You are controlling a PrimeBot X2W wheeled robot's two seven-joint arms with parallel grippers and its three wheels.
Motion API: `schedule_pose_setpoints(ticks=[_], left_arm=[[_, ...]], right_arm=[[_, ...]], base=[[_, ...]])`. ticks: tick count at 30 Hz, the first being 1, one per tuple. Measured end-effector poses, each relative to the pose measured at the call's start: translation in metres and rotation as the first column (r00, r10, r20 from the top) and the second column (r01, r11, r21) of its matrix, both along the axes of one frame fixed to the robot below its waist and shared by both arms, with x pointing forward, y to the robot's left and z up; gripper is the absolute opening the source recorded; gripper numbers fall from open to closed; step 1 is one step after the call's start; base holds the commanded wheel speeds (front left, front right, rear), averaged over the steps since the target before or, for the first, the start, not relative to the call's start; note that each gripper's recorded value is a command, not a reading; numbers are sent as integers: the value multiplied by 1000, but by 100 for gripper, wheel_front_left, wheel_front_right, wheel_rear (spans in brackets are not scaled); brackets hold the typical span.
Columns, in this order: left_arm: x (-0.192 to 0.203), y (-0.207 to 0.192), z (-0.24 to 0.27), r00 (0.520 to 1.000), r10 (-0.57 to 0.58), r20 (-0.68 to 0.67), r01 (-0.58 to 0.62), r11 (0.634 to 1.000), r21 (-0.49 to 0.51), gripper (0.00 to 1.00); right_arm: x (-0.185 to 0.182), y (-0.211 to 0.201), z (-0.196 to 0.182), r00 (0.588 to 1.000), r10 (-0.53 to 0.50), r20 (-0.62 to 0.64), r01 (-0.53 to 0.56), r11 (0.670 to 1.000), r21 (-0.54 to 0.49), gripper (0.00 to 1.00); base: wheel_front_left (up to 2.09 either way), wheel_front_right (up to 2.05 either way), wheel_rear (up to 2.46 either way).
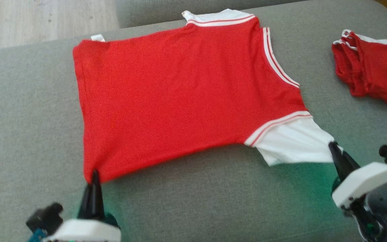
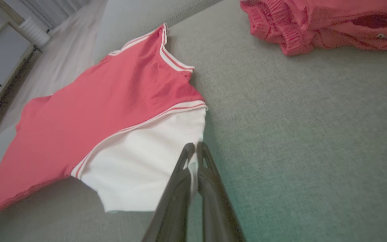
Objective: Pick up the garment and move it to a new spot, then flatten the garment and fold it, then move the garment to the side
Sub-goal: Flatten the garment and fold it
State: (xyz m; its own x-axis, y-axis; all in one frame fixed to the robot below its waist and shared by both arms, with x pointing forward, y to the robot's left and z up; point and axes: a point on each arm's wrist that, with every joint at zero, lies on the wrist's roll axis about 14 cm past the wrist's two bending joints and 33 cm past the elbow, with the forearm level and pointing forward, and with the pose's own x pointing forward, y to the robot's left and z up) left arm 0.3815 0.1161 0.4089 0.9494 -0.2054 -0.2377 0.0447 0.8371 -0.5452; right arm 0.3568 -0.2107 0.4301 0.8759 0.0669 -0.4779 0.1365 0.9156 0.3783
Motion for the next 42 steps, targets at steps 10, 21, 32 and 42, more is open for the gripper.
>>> schedule_pose_setpoints(ticks=[10,21,32,42], left_arm=[[-38,-7,10,996,-64,-64,65,998,16,0],[13,-15,28,996,-94,-9,94,995,41,0],[49,-14,7,996,-45,-72,48,998,34,0],[72,-9,-9,995,-3,-105,6,999,31,11]], right_arm=[[-31,-1,11,991,65,-120,-72,996,-60,0],[65,18,70,984,124,127,-111,989,-100,0],[141,50,66,971,203,124,-193,977,-91,0],[188,65,67,957,198,213,-186,980,-73,67]], base=[[0,0,0],[0,0,0],[0,0,0],[0,0,0]])
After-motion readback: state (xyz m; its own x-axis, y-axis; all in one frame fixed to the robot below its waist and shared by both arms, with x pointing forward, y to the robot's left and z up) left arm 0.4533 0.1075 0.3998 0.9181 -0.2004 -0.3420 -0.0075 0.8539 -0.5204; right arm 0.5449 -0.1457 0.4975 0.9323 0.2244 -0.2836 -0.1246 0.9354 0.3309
